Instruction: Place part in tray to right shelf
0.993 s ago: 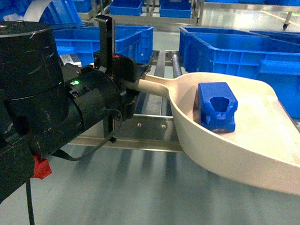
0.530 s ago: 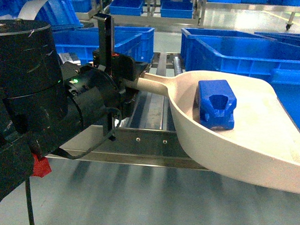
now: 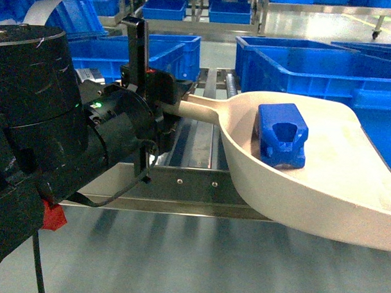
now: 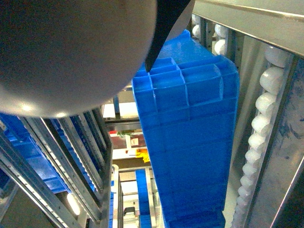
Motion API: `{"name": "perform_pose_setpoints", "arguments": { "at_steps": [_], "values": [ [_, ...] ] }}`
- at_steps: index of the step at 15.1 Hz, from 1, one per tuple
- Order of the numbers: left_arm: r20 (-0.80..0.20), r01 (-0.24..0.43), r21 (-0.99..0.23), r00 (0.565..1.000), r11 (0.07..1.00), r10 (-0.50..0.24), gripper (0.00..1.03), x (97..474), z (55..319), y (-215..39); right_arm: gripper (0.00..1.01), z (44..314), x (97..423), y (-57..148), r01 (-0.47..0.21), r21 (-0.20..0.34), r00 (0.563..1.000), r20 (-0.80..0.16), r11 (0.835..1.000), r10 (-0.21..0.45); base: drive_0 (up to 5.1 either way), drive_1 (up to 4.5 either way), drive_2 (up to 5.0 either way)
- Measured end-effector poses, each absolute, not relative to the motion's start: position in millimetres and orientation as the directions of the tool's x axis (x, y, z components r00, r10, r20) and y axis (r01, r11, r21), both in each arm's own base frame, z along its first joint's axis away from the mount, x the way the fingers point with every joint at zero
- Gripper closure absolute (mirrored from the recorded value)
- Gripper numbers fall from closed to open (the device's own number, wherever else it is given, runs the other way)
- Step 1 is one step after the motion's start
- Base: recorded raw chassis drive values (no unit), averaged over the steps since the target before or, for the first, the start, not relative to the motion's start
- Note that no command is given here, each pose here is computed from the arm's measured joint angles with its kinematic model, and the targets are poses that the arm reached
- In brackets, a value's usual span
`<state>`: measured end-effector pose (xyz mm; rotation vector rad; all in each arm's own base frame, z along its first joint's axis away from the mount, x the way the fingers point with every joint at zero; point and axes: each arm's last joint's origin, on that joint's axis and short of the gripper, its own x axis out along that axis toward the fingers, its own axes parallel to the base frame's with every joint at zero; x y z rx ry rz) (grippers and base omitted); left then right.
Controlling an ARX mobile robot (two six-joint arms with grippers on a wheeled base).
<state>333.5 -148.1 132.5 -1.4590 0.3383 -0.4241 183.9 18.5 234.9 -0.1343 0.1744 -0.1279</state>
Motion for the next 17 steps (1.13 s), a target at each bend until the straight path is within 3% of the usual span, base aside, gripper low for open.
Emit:
{"name": "perform_pose_setpoints", "arguments": {
  "at_steps": [17],
  "values": [
    [0.034, 0.071, -0.996, 0.88, 0.06, -0.473, 0.9, 333.5, 132.5, -148.1, 0.03, 234.9, 183.9, 18.5, 0.115, -0.144, 0.977, -0.164, 0.983, -0.138, 0.0, 0.0, 0.0]
  ]
}}
